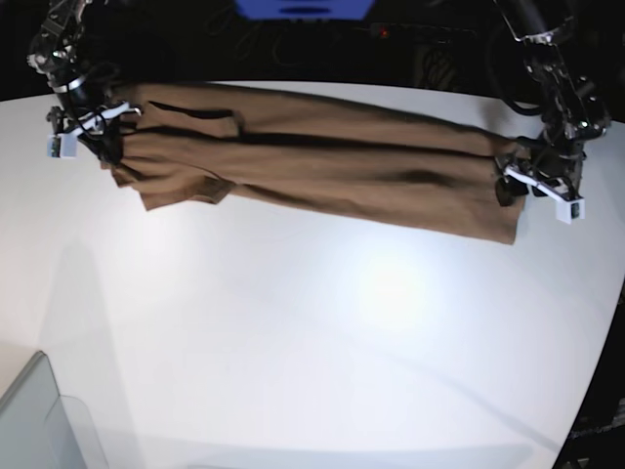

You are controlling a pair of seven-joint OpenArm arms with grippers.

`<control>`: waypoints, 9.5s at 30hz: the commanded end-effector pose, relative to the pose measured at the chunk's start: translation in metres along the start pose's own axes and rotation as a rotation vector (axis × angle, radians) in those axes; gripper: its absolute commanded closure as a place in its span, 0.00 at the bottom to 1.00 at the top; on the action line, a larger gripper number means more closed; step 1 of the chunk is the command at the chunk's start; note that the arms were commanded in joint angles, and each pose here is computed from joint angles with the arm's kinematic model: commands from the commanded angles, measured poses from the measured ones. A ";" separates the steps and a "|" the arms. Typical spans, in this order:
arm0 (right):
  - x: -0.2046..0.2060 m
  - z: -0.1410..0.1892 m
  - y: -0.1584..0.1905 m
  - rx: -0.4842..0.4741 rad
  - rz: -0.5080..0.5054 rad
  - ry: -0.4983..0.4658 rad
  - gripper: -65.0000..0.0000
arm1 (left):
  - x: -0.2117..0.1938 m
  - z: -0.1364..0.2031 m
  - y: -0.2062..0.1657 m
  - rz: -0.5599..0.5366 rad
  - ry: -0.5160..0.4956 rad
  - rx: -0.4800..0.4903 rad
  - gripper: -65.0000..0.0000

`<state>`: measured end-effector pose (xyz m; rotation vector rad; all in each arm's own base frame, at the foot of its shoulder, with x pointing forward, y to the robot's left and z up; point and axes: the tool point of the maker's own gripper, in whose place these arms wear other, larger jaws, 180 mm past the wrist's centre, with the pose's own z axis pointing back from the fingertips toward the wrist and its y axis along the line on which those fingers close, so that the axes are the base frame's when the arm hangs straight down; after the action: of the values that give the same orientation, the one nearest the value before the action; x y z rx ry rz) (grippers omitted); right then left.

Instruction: Layout the t-shirt on the table in an organized manner, then fold the t-shirt properly

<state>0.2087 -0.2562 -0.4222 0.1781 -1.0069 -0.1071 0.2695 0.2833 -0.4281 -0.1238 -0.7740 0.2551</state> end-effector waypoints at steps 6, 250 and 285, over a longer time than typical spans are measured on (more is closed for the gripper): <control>0.012 -0.001 -0.003 -0.001 0.040 -0.021 1.00 | -0.013 -0.001 0.005 0.002 0.057 0.016 0.81; 0.019 0.035 0.042 -0.041 0.179 0.111 0.38 | -0.108 -0.002 -0.197 -0.494 0.248 -0.275 0.77; 0.061 0.059 -0.054 -0.336 0.077 -0.031 0.38 | -0.123 -0.012 -0.195 -0.477 0.300 -0.278 0.77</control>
<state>0.1795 -0.3233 -0.3702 -0.1617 -0.9322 -0.2234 0.2701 0.0526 -0.4417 -0.2917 -0.7465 -0.2775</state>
